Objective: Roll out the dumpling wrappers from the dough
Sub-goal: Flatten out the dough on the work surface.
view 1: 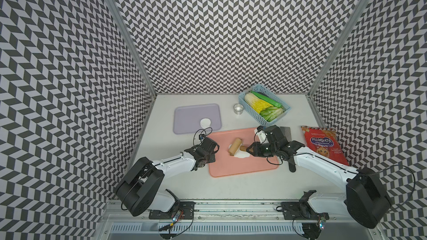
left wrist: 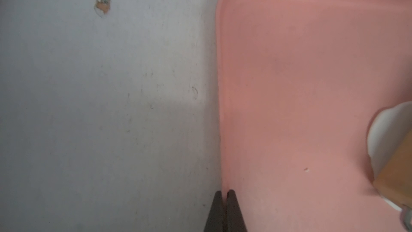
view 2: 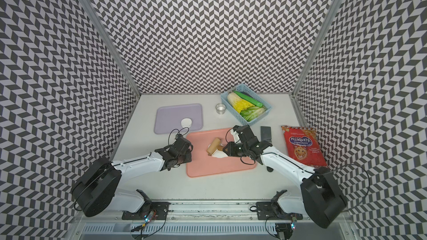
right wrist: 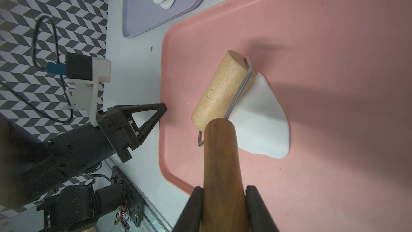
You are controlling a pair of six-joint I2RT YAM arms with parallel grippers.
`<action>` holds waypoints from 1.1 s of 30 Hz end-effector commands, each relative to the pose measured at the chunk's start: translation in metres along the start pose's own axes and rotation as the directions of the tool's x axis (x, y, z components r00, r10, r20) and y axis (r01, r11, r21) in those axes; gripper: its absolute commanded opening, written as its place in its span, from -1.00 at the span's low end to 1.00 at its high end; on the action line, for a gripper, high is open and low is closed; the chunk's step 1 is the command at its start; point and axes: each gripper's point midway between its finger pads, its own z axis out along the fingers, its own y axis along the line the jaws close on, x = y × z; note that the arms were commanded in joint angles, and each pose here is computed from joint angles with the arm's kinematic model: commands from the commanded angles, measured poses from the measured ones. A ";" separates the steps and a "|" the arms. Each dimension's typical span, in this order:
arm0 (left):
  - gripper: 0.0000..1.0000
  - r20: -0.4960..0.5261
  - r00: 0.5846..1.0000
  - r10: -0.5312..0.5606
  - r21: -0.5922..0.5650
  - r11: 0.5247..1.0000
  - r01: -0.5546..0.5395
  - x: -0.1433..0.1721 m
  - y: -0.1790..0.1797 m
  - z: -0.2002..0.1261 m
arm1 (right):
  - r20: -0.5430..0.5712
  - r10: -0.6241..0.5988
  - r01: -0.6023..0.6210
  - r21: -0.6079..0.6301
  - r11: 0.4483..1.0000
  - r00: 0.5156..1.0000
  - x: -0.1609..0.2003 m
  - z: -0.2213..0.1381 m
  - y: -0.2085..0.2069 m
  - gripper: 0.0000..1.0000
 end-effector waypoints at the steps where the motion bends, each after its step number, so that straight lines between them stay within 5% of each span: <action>1: -1.00 -0.061 0.997 0.046 -0.033 0.998 -0.048 0.016 0.009 0.003 | -0.200 0.122 -0.057 0.305 0.951 0.972 0.065 0.007 -0.075 -1.00; 12: -1.00 -0.058 0.997 0.043 -0.037 0.998 -0.046 0.016 0.010 0.003 | -0.114 0.078 -0.067 0.091 0.994 0.990 0.030 -0.060 -0.016 -1.00; 33: -1.00 -0.060 0.997 0.040 -0.032 0.999 -0.042 0.017 0.010 0.003 | -0.268 0.130 -0.067 0.232 0.970 0.955 0.065 -0.004 -0.072 -1.00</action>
